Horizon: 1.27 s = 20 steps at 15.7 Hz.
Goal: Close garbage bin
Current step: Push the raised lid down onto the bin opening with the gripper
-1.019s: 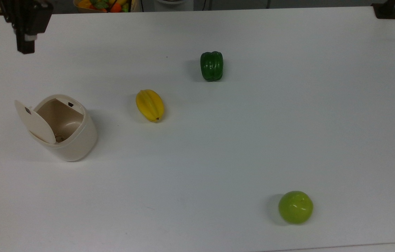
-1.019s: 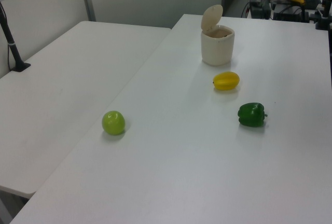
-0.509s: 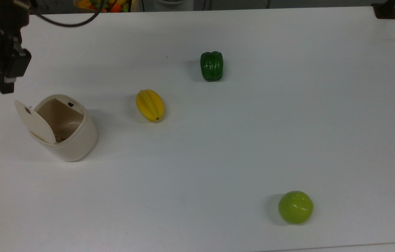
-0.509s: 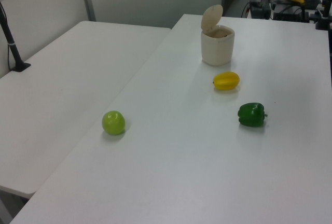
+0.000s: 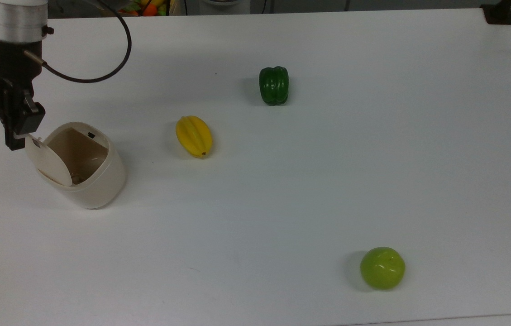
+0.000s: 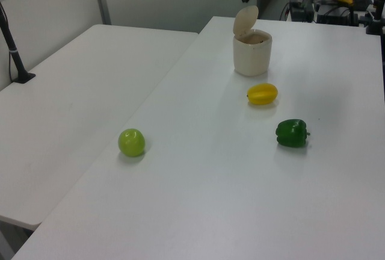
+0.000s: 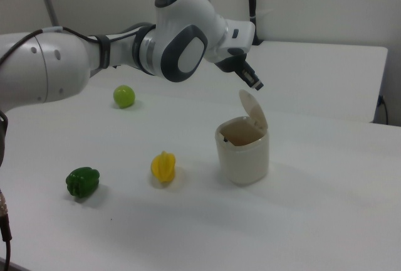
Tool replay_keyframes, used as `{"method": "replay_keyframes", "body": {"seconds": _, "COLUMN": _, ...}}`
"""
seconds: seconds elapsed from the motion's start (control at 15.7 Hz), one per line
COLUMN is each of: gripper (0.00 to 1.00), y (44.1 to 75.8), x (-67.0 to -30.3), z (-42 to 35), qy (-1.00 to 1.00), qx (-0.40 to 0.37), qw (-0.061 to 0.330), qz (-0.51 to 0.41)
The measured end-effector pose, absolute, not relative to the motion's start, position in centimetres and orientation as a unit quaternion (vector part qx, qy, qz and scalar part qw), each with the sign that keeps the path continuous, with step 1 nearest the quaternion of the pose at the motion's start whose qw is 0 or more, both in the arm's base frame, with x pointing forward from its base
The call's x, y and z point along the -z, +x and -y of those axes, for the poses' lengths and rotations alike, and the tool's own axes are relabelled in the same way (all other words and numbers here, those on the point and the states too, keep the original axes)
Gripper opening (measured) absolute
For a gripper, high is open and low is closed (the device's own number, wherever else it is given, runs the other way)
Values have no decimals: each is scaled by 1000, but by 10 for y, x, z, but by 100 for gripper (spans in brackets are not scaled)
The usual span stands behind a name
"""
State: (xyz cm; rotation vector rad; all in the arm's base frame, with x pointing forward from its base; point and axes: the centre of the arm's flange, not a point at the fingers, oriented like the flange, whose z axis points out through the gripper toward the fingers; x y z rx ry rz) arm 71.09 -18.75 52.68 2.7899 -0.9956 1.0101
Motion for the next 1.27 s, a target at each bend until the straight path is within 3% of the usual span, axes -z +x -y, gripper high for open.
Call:
{"method": "replay_keyframes", "body": {"seconds": 0.51, "gripper": 12, "y": 712, "x": -516, "z": 185, "qy": 899, "qx": -306, "qw": 14, "qz": 314}}
{"method": "replay_keyframes", "body": {"seconds": 1.27, "gripper": 12, "y": 705, "x": -485, "z": 160, "qy": 944, "qx": -182, "qw": 29, "qz": 274}}
